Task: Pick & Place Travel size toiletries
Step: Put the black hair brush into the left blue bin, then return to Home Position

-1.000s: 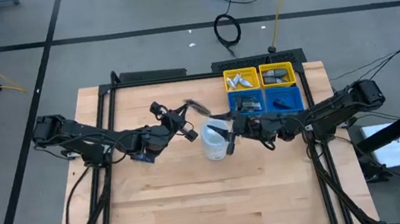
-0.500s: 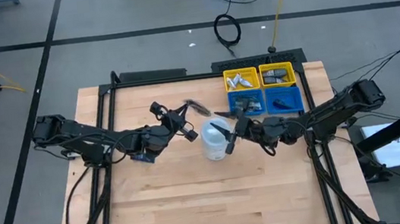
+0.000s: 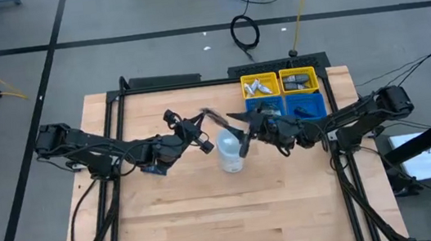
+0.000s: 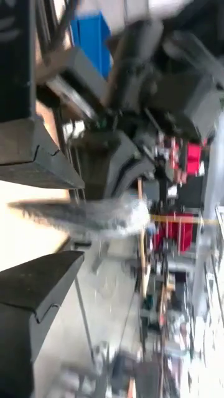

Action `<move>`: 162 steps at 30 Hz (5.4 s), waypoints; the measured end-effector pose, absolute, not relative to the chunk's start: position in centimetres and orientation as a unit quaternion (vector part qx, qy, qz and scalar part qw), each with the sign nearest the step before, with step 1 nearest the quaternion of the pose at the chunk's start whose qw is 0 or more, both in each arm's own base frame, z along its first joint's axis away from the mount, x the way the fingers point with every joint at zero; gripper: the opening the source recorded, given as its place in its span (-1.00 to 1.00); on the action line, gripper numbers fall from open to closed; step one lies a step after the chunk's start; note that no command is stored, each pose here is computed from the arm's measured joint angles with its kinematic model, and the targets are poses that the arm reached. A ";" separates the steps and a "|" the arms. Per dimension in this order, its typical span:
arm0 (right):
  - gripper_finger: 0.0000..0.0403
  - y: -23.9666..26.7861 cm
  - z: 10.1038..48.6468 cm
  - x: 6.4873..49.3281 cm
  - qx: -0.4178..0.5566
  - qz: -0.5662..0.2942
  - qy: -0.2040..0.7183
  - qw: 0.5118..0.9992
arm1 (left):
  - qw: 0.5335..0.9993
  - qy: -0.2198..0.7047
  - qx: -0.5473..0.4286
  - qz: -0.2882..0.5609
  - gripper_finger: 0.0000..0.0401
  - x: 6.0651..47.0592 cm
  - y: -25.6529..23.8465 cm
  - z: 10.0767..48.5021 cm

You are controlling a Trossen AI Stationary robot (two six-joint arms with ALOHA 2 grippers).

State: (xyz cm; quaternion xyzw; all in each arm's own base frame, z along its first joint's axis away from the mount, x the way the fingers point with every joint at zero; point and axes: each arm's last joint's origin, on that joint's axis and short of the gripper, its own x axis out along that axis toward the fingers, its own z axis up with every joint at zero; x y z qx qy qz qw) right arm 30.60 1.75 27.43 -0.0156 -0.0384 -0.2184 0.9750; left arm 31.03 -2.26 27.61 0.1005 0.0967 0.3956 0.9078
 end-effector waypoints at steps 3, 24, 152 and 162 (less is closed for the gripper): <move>-0.20 1.5 27.4 30.7 -0.009 -0.200 -0.040 0.979 | 0.908 0.096 0.100 0.395 -1.00 31.0 -2.3 27.6; -0.91 1.2 27.3 30.7 0.002 -0.205 -0.038 0.978 | 0.911 0.093 0.093 0.391 -0.98 31.0 -2.3 27.6; 0.33 -4.1 26.4 22.4 -0.156 -0.323 0.328 0.874 | 0.767 0.596 -0.094 0.220 -0.09 20.9 -4.2 22.2; 0.33 -2.7 27.1 22.4 -0.159 -0.299 0.300 0.892 | 0.712 0.672 -0.117 0.165 -0.09 19.5 -4.4 20.6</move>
